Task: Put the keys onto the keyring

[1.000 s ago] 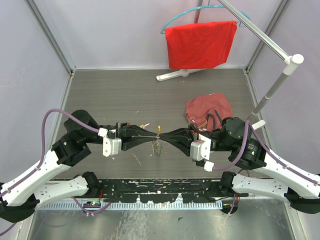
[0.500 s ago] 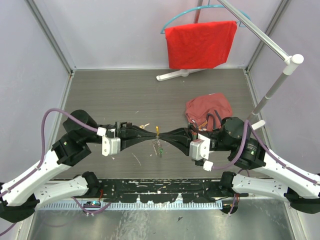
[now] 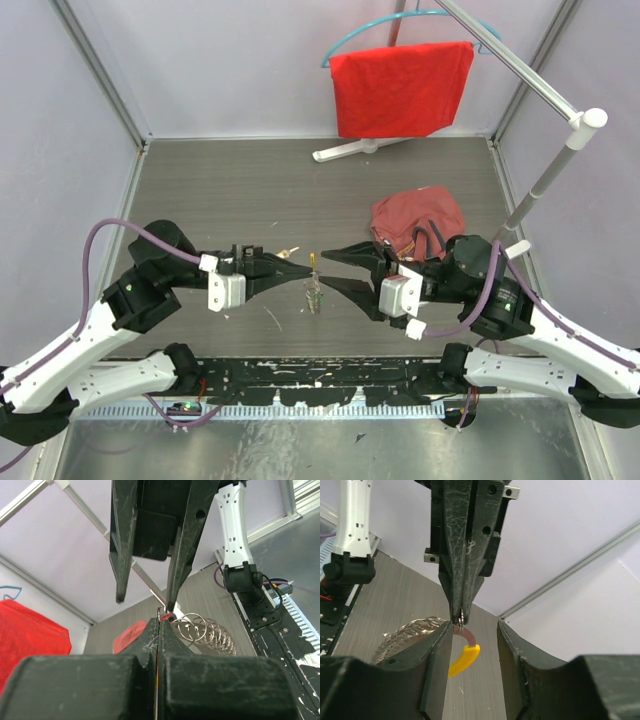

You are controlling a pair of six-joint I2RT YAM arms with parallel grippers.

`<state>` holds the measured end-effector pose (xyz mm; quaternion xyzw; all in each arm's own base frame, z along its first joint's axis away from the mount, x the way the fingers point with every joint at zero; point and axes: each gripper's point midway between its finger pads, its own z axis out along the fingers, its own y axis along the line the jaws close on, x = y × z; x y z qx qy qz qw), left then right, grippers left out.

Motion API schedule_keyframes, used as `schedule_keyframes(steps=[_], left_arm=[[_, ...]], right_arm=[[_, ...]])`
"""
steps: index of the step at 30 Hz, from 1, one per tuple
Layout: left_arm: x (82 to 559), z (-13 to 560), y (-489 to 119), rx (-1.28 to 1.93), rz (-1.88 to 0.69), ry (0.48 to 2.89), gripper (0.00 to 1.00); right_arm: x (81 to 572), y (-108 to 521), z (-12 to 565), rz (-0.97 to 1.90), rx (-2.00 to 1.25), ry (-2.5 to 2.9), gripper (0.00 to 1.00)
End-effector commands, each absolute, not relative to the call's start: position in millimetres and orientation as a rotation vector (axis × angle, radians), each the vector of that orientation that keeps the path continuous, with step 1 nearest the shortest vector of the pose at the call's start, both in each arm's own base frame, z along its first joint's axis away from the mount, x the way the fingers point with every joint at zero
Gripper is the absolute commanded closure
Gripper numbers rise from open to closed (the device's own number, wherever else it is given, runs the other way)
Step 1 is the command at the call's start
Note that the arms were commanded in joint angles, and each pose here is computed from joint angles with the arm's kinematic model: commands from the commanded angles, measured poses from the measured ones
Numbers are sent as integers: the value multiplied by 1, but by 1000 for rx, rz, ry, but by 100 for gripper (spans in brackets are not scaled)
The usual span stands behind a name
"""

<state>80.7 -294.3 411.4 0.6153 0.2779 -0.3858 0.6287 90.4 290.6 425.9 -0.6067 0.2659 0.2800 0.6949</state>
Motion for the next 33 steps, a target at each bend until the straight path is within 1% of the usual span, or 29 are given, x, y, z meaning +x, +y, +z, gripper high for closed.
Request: schedule_keyframes(steps=[1, 8, 11, 16, 19, 21, 25, 30, 32, 33], left_arm=[[85, 426, -283, 1363, -817, 649, 100], [110, 402, -278, 1320, -773, 895, 100], [124, 389, -274, 1264, -751, 1029, 100], [156, 373, -258, 1051, -673, 1259, 100], [172, 362, -245, 927, -621, 1385, 100], [173, 356, -239, 892, -618, 1422, 100], [167, 351, -226, 862, -616, 1433, 100], [161, 355, -197, 776, -591, 1455, 100], [157, 352, -189, 770, -584, 1487, 100], [155, 347, -186, 794, -570, 1525, 100]], right_arm=[[94, 271, 456, 590, -1235, 603, 53], [117, 259, 447, 669, -1057, 884, 48], [144, 249, 443, 685, -842, 1093, 46], [190, 225, 431, 581, -505, 1338, 46], [213, 228, 418, 542, -446, 1438, 45], [239, 227, 403, 542, -407, 1551, 45], [288, 229, 359, 635, -367, 1773, 45], [332, 248, 315, 689, -233, 1956, 47], [342, 271, 288, 769, -219, 2035, 51], [344, 283, 277, 821, -237, 2065, 56]])
